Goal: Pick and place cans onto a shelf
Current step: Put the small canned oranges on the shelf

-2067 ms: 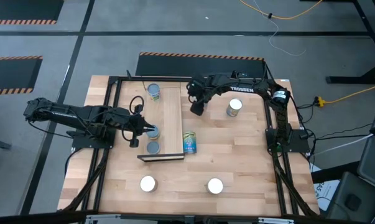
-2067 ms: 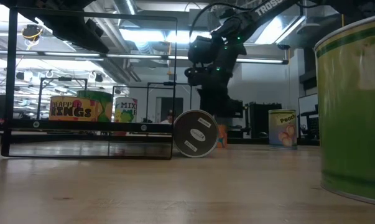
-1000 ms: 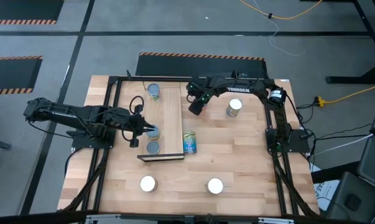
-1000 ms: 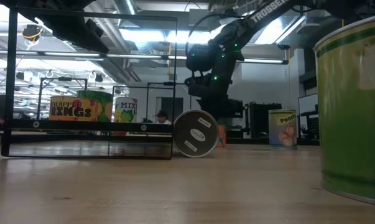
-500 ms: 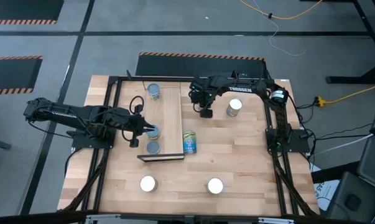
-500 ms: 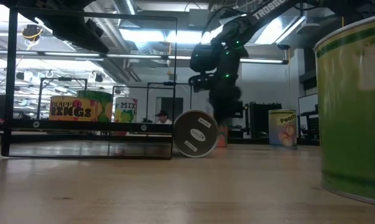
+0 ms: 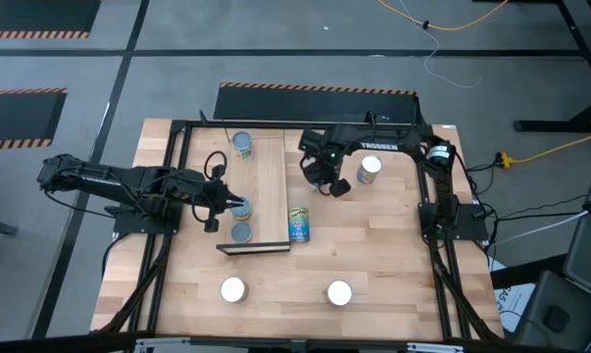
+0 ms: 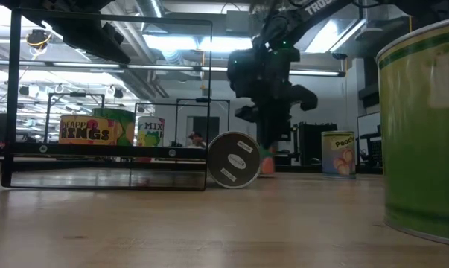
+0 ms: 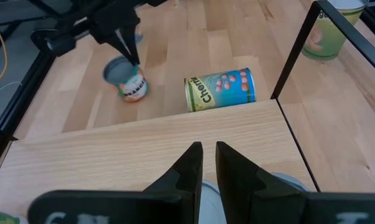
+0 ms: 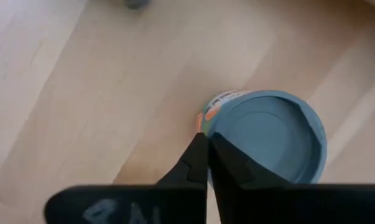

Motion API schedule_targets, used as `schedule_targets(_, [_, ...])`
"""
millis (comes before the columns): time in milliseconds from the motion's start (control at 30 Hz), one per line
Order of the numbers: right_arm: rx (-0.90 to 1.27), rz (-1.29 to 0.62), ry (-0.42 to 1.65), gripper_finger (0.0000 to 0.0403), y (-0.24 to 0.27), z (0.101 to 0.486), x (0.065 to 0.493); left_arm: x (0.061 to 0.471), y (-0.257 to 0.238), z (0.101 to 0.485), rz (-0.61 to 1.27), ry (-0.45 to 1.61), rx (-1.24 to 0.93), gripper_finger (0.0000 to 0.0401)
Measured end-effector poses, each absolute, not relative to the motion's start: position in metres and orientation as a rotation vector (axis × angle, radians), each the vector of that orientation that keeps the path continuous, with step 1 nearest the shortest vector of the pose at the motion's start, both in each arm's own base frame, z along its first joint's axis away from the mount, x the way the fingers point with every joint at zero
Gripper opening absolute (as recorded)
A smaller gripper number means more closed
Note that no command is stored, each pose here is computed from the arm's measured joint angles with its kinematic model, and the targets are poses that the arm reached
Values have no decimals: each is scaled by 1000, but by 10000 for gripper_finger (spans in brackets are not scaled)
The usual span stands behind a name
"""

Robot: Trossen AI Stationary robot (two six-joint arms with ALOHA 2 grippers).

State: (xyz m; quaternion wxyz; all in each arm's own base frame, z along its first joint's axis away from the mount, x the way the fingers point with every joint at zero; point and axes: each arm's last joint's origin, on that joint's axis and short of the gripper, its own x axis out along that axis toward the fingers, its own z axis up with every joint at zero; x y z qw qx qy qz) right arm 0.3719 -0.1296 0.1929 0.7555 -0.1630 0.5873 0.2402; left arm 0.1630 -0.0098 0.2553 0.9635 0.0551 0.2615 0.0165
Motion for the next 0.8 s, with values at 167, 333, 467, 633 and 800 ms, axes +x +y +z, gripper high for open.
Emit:
schedule_targets(167, [-419, 566, 1254, 25, -124, 193, 375, 163, -10, 255, 33, 529, 112, 39])
schedule_targets(333, [-488, 502, 1285, 32, -126, 194, 377, 163, -10, 255, 33, 529, 112, 39])
schedule_targets(467, [-503, 485, 1303, 33, -127, 194, 377, 163, -10, 255, 33, 529, 112, 39])
schedule_targets(633, [-504, 484, 1302, 34, -127, 194, 377, 163, -10, 255, 33, 529, 112, 39])
schedule_targets(800, [-508, 480, 1296, 35, -127, 195, 378, 163, -10, 255, 33, 529, 112, 39])
